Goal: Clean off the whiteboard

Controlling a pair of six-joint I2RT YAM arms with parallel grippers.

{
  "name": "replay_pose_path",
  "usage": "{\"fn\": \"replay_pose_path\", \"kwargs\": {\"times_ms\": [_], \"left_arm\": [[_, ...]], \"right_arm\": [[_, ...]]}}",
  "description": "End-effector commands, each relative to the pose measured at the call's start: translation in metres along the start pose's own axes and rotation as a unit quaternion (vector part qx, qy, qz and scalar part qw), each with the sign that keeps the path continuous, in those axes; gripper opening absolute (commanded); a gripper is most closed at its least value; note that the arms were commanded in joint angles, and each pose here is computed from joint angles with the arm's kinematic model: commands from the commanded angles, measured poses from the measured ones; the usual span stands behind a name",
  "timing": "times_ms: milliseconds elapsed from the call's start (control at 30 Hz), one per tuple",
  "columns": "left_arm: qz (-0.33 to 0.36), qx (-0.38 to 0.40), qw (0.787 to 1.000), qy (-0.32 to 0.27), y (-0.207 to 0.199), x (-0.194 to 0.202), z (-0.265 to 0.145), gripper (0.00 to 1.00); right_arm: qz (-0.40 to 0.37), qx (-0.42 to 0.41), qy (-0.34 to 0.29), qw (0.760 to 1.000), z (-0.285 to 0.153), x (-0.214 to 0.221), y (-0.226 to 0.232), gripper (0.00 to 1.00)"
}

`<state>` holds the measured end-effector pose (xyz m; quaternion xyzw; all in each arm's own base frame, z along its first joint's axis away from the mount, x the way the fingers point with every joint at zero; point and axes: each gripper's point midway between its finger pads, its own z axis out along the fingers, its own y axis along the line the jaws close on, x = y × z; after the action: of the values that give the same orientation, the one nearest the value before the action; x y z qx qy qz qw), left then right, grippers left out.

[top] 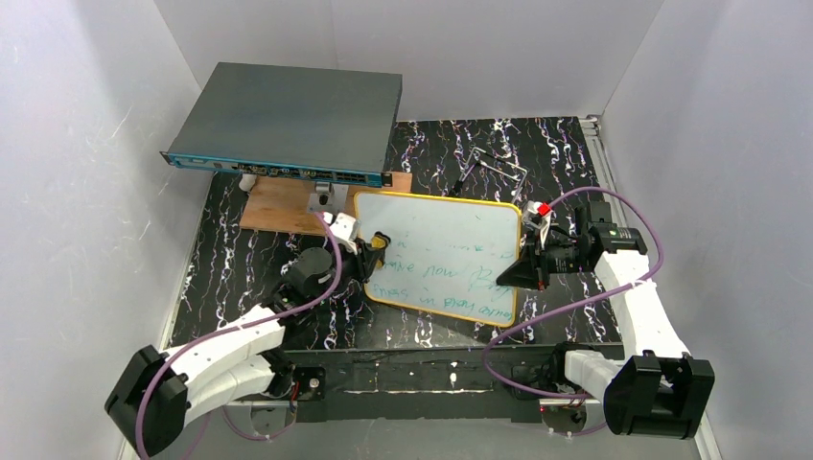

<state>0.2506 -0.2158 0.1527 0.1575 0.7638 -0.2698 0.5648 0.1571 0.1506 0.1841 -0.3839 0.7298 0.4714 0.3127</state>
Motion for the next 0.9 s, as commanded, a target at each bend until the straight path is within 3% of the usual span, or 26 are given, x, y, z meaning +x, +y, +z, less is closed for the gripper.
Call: {"fn": "replay_pose_path", "kwargs": {"times_ms": [0, 200, 567, 867], "left_arm": [[0.025, 0.03, 0.997, -0.071, -0.026, -0.037, 0.015, 0.0], [0.024, 0.025, 0.998, -0.06, -0.032, -0.027, 0.019, 0.0], [-0.023, -0.073, 0.994, -0.082, 0.034, -0.017, -0.014, 0.0], [-0.018, -0.024, 0.996, -0.078, 0.019, -0.024, -0.009, 0.0]], "right_arm": [[-0.031, -0.013, 0.013, 0.999, 0.004, 0.001, 0.004, 0.01], [-0.036, -0.008, 0.015, 0.999, 0.004, 0.002, 0.002, 0.01], [-0.042, 0.002, 0.021, 0.999, 0.003, 0.004, -0.001, 0.01], [-0.046, 0.014, 0.023, 0.999, 0.003, 0.006, -0.005, 0.01]]}}
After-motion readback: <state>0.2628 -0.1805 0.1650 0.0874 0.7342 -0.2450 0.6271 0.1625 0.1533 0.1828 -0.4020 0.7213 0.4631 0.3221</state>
